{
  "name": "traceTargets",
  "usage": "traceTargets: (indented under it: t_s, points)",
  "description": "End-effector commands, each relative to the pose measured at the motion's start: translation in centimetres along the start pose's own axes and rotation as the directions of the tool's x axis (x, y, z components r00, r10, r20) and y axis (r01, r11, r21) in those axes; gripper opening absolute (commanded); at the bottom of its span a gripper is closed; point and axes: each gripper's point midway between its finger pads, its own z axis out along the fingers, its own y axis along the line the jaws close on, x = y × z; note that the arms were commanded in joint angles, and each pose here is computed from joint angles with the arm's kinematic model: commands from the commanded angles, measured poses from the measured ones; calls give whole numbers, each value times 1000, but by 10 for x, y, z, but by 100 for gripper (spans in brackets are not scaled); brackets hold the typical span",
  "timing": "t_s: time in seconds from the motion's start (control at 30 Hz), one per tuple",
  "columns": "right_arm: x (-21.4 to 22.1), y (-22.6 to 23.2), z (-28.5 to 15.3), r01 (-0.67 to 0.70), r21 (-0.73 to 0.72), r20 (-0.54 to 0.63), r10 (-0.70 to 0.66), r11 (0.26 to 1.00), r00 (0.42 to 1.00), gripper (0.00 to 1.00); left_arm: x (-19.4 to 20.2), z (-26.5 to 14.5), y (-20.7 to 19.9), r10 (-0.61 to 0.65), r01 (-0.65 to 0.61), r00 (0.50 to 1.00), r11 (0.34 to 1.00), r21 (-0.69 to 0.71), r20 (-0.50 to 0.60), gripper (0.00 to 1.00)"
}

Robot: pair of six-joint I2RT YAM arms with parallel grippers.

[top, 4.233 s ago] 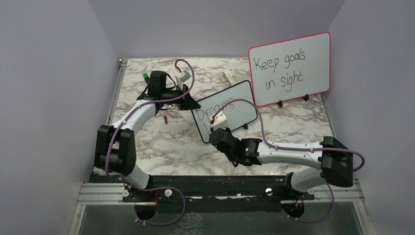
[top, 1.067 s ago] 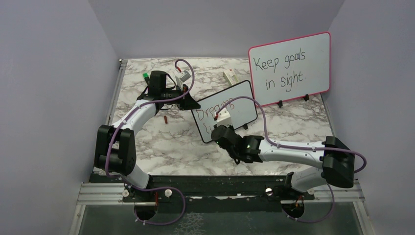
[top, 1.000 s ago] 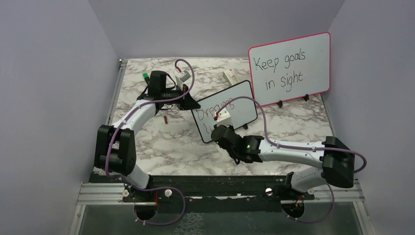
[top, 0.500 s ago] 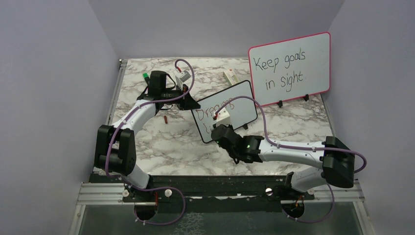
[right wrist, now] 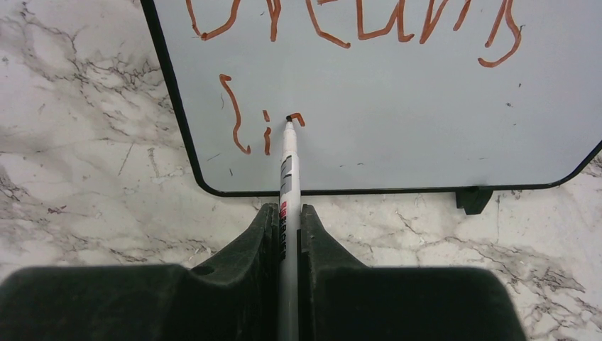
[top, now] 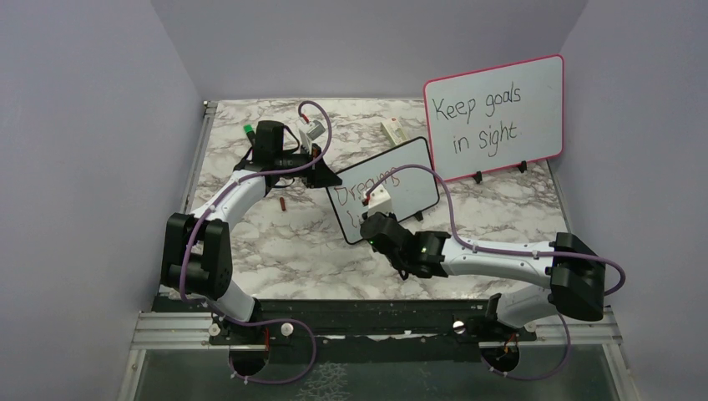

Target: Write a sentence on the whiteboard

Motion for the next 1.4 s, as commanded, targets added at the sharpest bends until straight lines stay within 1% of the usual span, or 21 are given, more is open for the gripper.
traceTargets:
  t_s: [0.0, 0.57, 0.83, 1.0, 1.37]
  points:
    - [10, 7, 2, -9, -39, -36, 8, 999, 999, 1, 67, 10, 36, -126, 98, 979, 980, -171, -163, 0]
    - [32, -4, 1, 22, -3, -99, -22, 1000, 995, 1, 68, 10, 37, -127, 98, 978, 980, -173, -164, 0]
    - [34, -10, 1, 43, 26, -109, -40, 999, 993, 1, 69, 10, 37, -129, 100, 978, 980, -174, -166, 0]
    - [29, -14, 1, 36, 53, -94, -31, 998, 995, 1, 69, 10, 37, -129, 100, 978, 980, -172, -166, 0]
    - [3, -14, 2, 3, 67, -11, -2, 998, 1000, 1, 68, 10, 36, -128, 99, 978, 980, -172, -165, 0]
